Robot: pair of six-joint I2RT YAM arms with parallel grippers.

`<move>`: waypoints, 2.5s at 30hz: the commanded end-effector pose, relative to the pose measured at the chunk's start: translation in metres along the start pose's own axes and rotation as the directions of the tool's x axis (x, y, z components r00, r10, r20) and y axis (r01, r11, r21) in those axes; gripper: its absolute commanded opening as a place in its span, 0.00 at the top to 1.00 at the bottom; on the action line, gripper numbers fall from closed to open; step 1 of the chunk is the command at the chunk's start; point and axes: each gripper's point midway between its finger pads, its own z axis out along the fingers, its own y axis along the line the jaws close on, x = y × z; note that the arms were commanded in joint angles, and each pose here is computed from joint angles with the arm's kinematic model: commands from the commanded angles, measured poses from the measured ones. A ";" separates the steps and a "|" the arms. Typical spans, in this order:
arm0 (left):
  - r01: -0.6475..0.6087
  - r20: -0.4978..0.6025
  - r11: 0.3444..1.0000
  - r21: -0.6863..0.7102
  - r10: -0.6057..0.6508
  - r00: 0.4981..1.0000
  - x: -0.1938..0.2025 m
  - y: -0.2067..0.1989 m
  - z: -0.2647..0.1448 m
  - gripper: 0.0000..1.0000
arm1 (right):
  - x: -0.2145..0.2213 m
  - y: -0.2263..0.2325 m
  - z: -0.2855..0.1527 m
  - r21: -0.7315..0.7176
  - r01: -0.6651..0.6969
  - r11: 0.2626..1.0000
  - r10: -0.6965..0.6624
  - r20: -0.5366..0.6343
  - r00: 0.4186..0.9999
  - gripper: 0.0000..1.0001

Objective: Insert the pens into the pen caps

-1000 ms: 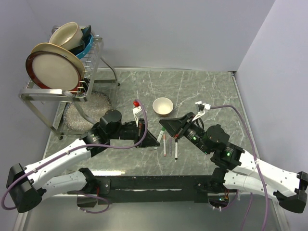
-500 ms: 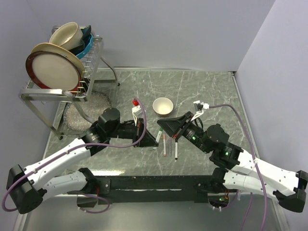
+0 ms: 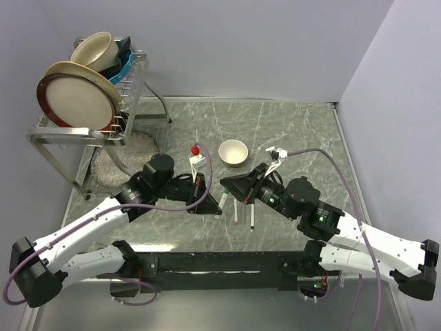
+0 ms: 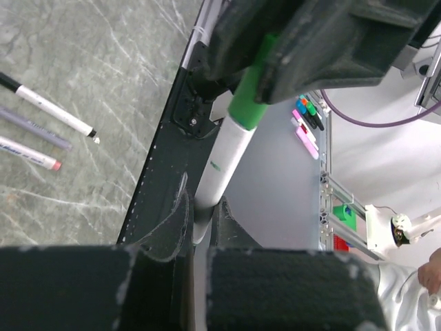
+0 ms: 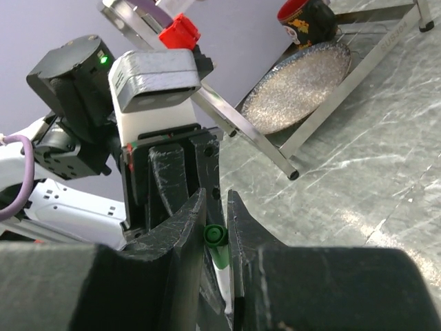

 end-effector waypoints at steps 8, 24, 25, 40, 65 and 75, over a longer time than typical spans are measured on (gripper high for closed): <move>-0.247 0.589 0.964 -0.098 0.256 0.766 -0.177 -0.043 -0.059 0.99 | 0.174 0.030 -0.065 -0.252 -0.117 0.961 -0.071 -0.630 0.774 1.00; -0.232 0.599 0.964 -0.129 0.262 0.757 -0.167 -0.042 -0.072 0.99 | 0.146 0.029 -0.044 -0.041 -0.100 0.994 0.056 -0.599 0.799 1.00; -0.222 0.589 0.967 -0.129 0.254 0.767 -0.161 -0.039 -0.071 0.99 | 0.125 0.029 -0.035 -0.010 -0.088 0.996 0.069 -0.536 0.842 1.00; -0.050 0.495 0.955 -0.293 0.196 0.846 -0.123 0.008 -0.075 0.99 | -0.036 0.033 -0.028 0.213 -0.068 0.975 0.086 -0.074 0.994 0.16; 0.531 0.296 0.621 -0.576 -0.447 0.844 0.059 0.183 0.050 0.96 | -0.029 -0.028 -0.065 0.441 -0.071 0.895 0.087 -0.016 0.996 0.00; 0.544 0.244 0.580 -0.606 -0.516 0.821 0.084 0.202 0.069 0.87 | -0.036 -0.025 -0.072 0.426 -0.070 0.902 0.080 -0.005 0.997 0.00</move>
